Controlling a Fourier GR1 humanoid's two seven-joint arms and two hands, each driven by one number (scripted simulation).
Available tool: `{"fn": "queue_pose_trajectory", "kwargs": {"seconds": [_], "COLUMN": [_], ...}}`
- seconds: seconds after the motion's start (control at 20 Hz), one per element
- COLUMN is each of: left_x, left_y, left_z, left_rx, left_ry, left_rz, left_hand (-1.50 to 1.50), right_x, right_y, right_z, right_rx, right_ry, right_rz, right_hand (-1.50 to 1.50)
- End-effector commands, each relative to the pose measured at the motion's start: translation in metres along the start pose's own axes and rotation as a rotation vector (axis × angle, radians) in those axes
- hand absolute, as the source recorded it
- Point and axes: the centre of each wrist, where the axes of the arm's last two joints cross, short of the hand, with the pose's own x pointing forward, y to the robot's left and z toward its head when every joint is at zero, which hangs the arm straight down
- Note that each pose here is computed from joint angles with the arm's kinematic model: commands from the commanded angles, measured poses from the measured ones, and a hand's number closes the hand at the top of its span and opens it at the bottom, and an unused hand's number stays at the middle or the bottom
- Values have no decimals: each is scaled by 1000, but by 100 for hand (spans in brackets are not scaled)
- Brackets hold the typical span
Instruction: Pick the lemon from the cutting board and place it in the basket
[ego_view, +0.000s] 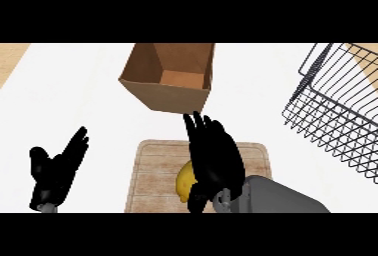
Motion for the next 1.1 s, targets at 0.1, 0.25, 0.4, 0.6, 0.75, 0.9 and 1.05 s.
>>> {"fn": "queue_pose_trajectory", "kwargs": {"seconds": [0.1, 0.25, 0.4, 0.6, 0.75, 0.9, 1.05], "left_x": [-23, -34, -35, -40, -36, -29, -39], "left_y": [-17, -9, 2, -2, -7, 6, -7], "left_z": [4, 14, 9, 13, 10, 0, 20], "left_rx": [-10, -11, 3, -15, -18, -7, -12], "left_ry": [163, 170, 171, 179, 188, 165, 169], "left_rz": [-10, -10, -6, 1, -10, -6, -13], "left_hand": [0, 0, 0, 0, 0, 0, 0], "right_x": [10, 9, 2, -5, -4, 9, 9], "right_y": [21, 30, 23, 38, 39, 63, 58], "right_z": [11, 4, -5, -7, -17, -15, -18], "right_rx": [-18, -2, -2, 47, 82, 90, 87], "right_ry": [180, 183, 208, 233, 269, 268, 284], "right_rz": [-31, -22, -2, 33, 44, 47, 41], "right_hand": [-150, -150, -150, -150, -150, -150, -150]}}
